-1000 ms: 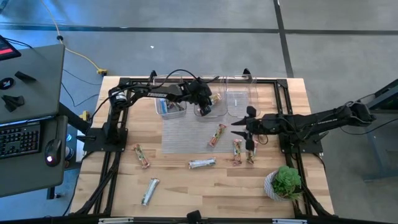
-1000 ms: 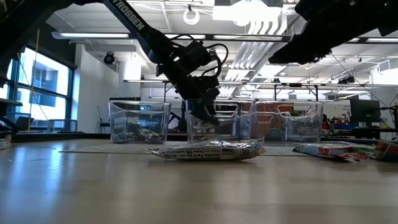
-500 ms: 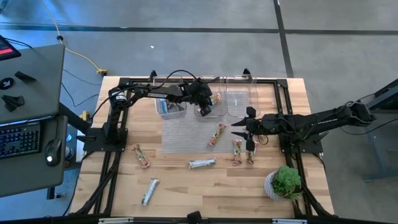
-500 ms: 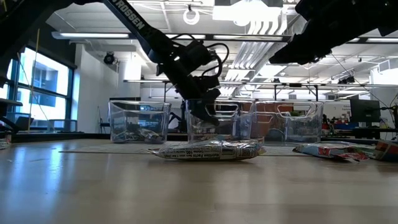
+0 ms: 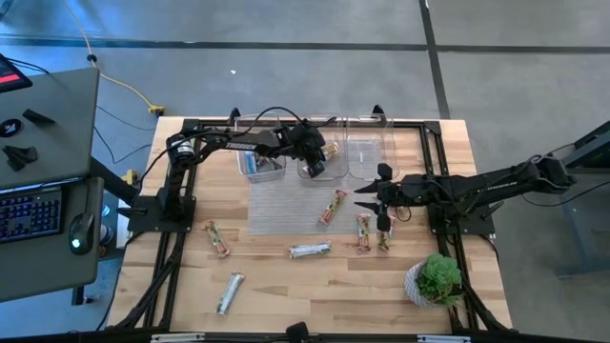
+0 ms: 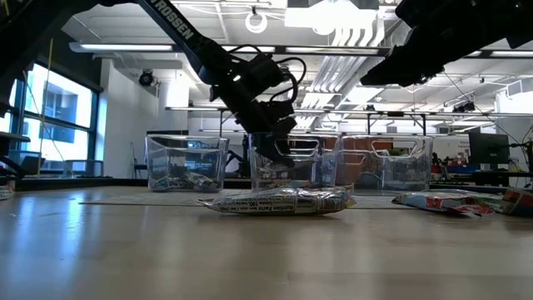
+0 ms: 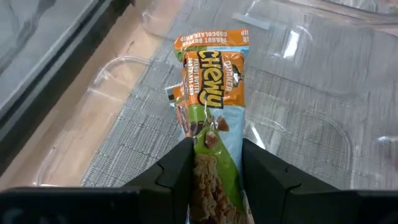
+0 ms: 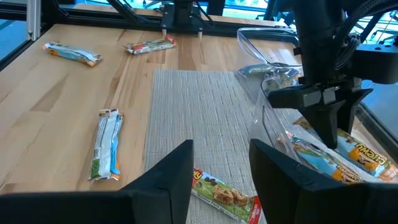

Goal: Pick and place Granola Bars by type
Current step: Put the yellow granola bar into the middle transparent bin

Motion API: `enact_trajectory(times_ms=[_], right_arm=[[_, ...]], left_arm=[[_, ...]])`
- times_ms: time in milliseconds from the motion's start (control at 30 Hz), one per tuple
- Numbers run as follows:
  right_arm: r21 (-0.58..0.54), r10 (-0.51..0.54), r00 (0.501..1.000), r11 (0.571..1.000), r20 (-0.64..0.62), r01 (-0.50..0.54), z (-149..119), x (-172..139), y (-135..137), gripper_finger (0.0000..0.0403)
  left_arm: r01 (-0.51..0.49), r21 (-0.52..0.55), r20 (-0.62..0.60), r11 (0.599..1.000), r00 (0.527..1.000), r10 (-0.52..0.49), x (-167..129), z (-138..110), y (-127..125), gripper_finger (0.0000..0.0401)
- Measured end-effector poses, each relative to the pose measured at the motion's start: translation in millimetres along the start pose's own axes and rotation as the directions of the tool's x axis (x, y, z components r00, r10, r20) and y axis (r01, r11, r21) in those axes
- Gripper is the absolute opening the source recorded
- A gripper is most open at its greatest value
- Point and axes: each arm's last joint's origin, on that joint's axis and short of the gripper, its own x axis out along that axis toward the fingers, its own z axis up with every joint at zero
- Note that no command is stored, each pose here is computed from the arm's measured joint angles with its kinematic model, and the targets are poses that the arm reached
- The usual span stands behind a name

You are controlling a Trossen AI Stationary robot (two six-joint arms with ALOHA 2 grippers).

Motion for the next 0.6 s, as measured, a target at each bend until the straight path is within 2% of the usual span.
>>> enact_trajectory(times_ms=[600], right_arm=[[0.001,0.0,1.0,1.0,0.0,0.0,0.0,0.0,0.0,0.014]], left_arm=[[-0.005,0.003,0.004,1.0,1.0,0.005,0.0,0.4,0.3,0.012]])
